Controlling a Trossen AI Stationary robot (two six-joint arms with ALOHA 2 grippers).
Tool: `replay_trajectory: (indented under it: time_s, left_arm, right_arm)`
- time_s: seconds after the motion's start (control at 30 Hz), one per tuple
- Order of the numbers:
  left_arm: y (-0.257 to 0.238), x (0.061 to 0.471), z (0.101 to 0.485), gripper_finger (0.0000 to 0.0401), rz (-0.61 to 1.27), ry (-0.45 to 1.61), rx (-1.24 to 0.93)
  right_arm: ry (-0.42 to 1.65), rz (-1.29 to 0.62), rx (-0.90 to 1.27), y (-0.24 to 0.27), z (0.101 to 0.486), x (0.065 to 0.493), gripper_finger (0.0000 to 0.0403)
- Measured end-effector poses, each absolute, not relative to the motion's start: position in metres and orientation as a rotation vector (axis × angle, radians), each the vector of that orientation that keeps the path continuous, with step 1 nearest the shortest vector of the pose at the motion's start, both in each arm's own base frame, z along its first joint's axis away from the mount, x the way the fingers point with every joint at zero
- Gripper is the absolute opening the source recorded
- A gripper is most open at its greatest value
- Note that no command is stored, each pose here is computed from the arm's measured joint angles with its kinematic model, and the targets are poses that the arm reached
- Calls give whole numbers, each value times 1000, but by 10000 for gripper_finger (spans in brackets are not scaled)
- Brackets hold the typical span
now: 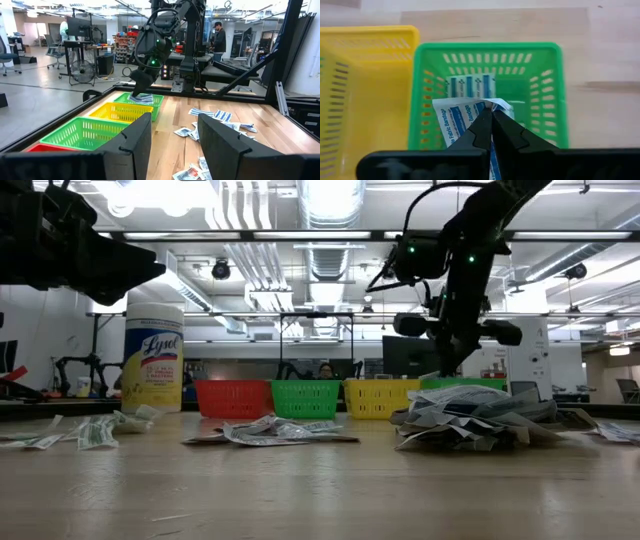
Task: Pick & Place First Aid Supplies
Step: Put the blue bandage into the right green bin
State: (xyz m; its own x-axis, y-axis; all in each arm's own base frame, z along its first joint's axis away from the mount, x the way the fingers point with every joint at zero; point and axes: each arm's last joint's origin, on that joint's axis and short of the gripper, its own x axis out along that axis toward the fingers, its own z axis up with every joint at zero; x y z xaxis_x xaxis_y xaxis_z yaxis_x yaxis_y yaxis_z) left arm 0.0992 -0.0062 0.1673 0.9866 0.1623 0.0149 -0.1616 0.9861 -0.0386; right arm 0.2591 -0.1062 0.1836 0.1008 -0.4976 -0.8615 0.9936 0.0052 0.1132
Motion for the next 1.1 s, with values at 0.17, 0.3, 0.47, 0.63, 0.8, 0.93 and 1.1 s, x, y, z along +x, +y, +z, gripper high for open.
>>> replay_trajectory:
  time_s: [0.17,0.3,0.47,0.63,0.8,0.93,1.1]
  left_arm:
    - [-6,99,167,158,163,-18,-37]
    - [-6,99,167,158,163,-18,-37]
    - [-6,99,167,158,163,-18,-37]
    - [-6,99,167,158,163,-18,-37]
    - [-6,99,167,158,163,-18,-37]
    - [-6,99,167,158,163,-18,-37]
    - [-6,99,167,158,163,-18,-37]
  right_arm:
    - [741,-1359,872,-109,180,256,9]
    - [757,-1349,846,-113,180,255,9]
    - [766,-1328,828,-115,180,255,9]
    - [761,-1312,820,-116,181,256,32]
    - [760,-1311,820,-116,181,257,72]
    - [762,-1308,817,-116,181,257,98]
    - [805,-1239,786,-116,192,259,120]
